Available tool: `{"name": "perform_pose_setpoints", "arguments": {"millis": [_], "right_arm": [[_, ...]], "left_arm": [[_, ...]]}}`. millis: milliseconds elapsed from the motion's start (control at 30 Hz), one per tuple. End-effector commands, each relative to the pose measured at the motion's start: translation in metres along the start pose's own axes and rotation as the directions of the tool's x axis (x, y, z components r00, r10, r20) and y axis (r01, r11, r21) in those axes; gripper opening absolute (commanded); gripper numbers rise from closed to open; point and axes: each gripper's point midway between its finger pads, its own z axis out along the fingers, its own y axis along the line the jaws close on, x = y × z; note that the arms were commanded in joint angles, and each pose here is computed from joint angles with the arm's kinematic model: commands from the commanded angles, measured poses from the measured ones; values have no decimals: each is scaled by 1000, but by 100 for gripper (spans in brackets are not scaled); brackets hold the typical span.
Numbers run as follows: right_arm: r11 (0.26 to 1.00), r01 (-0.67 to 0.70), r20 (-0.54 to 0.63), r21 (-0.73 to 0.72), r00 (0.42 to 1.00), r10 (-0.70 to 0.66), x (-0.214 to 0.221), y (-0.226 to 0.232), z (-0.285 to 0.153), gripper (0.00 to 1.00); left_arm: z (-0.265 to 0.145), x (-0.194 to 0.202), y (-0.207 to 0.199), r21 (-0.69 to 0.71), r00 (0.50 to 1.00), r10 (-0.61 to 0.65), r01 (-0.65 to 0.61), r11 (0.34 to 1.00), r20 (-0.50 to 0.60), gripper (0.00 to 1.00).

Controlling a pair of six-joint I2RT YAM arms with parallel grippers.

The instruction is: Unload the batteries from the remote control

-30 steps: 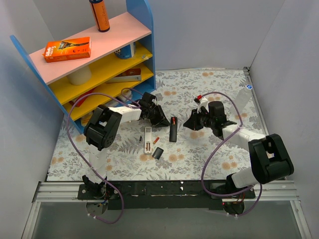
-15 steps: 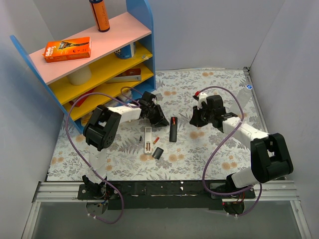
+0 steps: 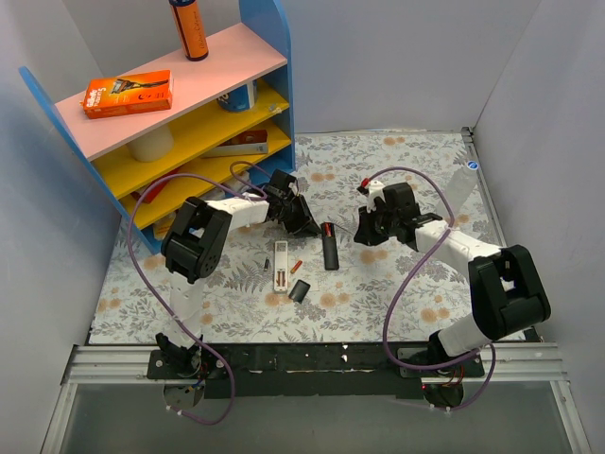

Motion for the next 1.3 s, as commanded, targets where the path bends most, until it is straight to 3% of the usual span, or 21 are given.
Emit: {"name": "perform_pose_setpoints", "arguments": {"millis": [0, 1267], "right_arm": [[999, 23, 12, -29, 1000, -22, -15, 9, 5, 1], [998, 36, 23, -50, 999, -35, -26, 22, -14, 1]], "left_arm": [[-2, -7, -10, 38, 1000, 18, -19, 999, 6, 20], [7, -3, 2, 31, 1000, 0, 0, 1000, -12, 13]]}}
